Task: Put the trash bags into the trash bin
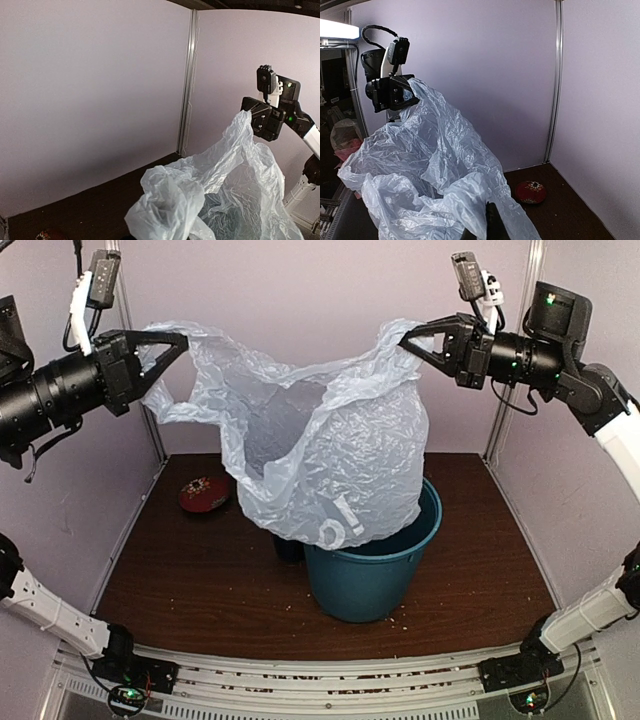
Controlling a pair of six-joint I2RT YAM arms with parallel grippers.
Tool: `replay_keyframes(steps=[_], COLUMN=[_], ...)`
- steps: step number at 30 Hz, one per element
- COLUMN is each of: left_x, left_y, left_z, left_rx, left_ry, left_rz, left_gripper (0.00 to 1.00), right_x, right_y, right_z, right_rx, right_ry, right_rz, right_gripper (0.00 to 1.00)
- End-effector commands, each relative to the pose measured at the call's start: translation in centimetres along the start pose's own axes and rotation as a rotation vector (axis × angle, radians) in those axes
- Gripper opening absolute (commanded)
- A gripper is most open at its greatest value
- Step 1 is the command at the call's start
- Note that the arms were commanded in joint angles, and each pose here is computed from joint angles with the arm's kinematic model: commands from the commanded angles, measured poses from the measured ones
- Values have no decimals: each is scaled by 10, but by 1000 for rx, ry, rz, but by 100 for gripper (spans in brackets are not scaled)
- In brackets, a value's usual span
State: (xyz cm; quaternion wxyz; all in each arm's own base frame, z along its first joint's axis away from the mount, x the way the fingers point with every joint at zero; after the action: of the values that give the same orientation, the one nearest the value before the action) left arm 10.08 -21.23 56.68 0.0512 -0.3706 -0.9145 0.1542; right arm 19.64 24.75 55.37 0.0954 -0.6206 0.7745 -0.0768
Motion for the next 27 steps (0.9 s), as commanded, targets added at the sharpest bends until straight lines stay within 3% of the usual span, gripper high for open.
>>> replay_keyframes(steps=[1,10,16,27], left_x=[-20,-69,-85,-136], left_y=[-6,-34,-65,-112], left_z=[18,54,32,70], left_rx=[-24,-156,-161,-176], left_ry=[26,98,27,92], left_rz=[-42,-62,52,196], left_gripper=[0,0,0,0], right_x=[-5,4,29,71], right_y=[2,-5,-13,-18], right_z=[-2,16,37,40], right_rx=[-11,7,2,9], right_ry=[-5,69,115,131], right_rz=[-28,97,203,355], right_gripper=[0,0,0,0])
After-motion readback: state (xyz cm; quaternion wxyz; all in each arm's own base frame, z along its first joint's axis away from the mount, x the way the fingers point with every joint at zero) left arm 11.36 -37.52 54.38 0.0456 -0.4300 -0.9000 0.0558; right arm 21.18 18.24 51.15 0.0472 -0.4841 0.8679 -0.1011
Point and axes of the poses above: each gripper's point midway between its finger pads, its own x axis back along the fingers, its own y axis along the line the jaws close on, z = x × y, the point moved 6 cm from there along x, back along the fingers, and after that the axes turned 13 degrees about x, right-handed, at the moved point
